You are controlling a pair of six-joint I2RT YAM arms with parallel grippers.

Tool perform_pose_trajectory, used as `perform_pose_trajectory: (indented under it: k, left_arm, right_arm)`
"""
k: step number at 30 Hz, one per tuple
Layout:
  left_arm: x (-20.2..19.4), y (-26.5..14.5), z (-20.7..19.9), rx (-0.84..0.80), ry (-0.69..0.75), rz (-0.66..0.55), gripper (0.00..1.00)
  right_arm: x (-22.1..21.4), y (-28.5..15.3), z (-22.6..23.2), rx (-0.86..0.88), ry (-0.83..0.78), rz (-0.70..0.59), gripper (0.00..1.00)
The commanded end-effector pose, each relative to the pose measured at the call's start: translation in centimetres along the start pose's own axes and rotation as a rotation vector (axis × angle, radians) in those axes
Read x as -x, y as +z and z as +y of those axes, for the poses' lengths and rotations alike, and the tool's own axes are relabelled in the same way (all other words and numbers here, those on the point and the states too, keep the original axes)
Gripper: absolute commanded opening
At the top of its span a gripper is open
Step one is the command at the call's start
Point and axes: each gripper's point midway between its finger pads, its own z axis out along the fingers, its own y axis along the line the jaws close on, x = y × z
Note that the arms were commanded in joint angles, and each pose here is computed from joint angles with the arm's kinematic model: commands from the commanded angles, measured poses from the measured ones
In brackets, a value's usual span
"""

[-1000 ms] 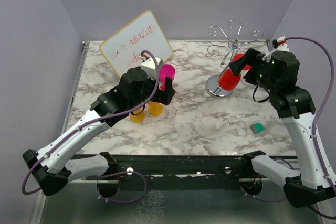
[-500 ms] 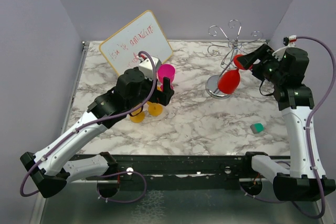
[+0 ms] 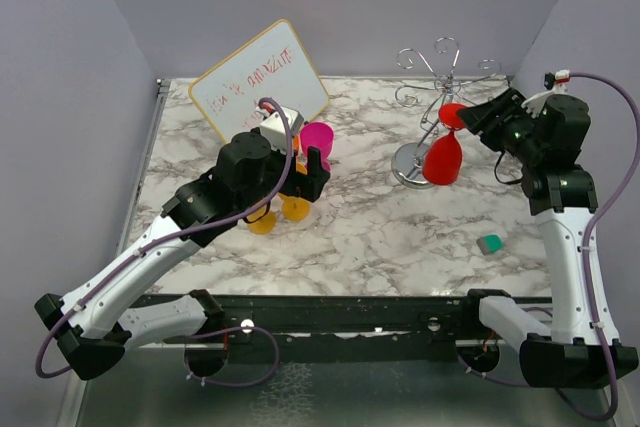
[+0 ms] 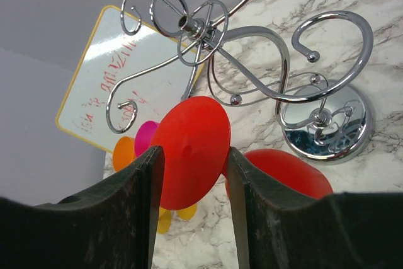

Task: Take the wine glass off the wine glass rack
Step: Pick up the wine glass from the wine rack.

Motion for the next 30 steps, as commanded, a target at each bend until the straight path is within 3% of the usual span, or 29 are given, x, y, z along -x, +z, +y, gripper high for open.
perform_pose_trajectory:
  k: [1,3,6,9,21,30]
  left_arm:
    - [0.0,-0.3,0.4,0.019,-0.019,-0.007,0.99]
    - [-0.2,-0.2,0.4,0.018,-0.021,-0.003,0.99]
    - [-0.4,-0.1,0.4,0.016,-0.02,0.005,0.99]
    - [-0.6,-0.1,0.4,0.013,-0.02,0.011,0.99]
    - [-0.8,0.1,0.7,0.028,-0.01,0.015,0.99]
    - [-1.1,-0.1,0.8,0.032,-0.019,0.018,0.99]
  right_arm:
    - [0.6,-0.1,-0.5,-0.02,0.015,-0.05,0.47]
    - [0.6,-0.1,-0.6,-0.024,0.028,-0.054,0.45]
    - [0.4,0.0,-0.7,-0.022,0.048,-0.056,0.32]
    - [0.4,-0.1,-0.7,-0.021,0.065,-0.068,0.3]
    - [0.7,-0.7,-0.6,-0.037,0.124,-0.087,0.03]
    - [0.2,-2.2,-0.1,0.016,0.253,-0.144,0.01]
